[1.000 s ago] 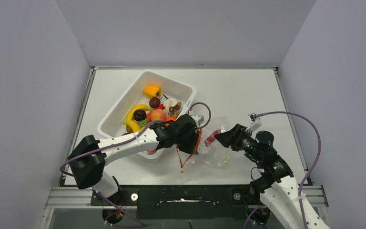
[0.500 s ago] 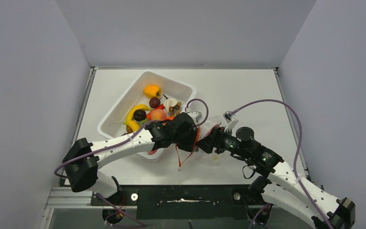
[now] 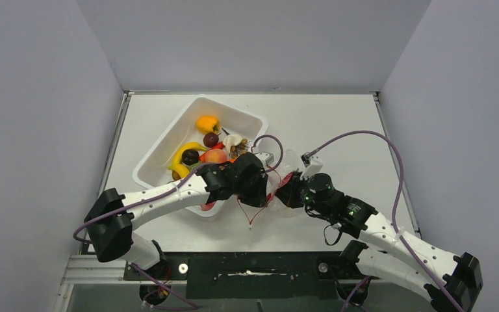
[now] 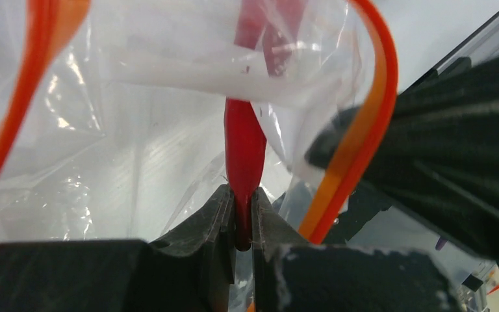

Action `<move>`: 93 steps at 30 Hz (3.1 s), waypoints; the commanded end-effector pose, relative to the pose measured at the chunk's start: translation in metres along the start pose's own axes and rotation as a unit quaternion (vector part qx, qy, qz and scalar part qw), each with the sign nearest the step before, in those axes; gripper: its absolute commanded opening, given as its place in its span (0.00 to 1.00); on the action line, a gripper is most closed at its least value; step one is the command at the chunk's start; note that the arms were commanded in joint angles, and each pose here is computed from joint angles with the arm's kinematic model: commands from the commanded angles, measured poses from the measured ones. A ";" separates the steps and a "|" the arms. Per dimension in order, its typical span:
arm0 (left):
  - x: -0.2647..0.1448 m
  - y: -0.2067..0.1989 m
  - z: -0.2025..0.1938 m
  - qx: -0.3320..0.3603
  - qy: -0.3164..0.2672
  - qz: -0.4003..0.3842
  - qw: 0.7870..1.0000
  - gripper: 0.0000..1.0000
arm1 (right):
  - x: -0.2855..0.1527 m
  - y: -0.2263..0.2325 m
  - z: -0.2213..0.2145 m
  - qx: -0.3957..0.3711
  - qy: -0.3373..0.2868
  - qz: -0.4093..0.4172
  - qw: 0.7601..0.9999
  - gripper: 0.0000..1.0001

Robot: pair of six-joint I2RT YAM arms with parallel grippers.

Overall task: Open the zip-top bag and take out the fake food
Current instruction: Pick up the fake vegetable from the zipper food storage bag.

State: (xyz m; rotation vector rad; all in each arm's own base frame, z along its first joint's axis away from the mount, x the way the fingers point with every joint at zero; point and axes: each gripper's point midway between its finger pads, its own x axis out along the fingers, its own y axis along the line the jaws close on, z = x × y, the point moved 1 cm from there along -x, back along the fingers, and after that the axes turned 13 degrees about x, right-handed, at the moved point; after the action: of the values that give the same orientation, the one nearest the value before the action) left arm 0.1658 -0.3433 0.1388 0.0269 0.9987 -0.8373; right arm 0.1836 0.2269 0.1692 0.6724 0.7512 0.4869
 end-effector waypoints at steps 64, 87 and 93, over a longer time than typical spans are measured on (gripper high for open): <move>-0.128 -0.031 0.039 0.111 -0.098 -0.160 0.976 0.00 | -0.059 -0.085 0.026 0.063 -0.155 -0.222 0.961 0.00; -0.084 -0.018 0.007 0.087 0.023 -0.129 0.987 0.00 | -0.071 -0.013 0.068 0.062 -0.179 -0.112 0.975 0.00; -0.103 -0.040 0.006 0.125 0.012 -0.166 0.978 0.00 | -0.071 -0.049 0.060 0.065 -0.177 -0.216 0.958 0.00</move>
State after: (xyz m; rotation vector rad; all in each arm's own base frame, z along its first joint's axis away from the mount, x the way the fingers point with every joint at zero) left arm 0.1239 -0.3043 0.1905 0.1002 1.0586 -1.1624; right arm 0.1857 0.1434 0.2034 0.6974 0.5841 0.0443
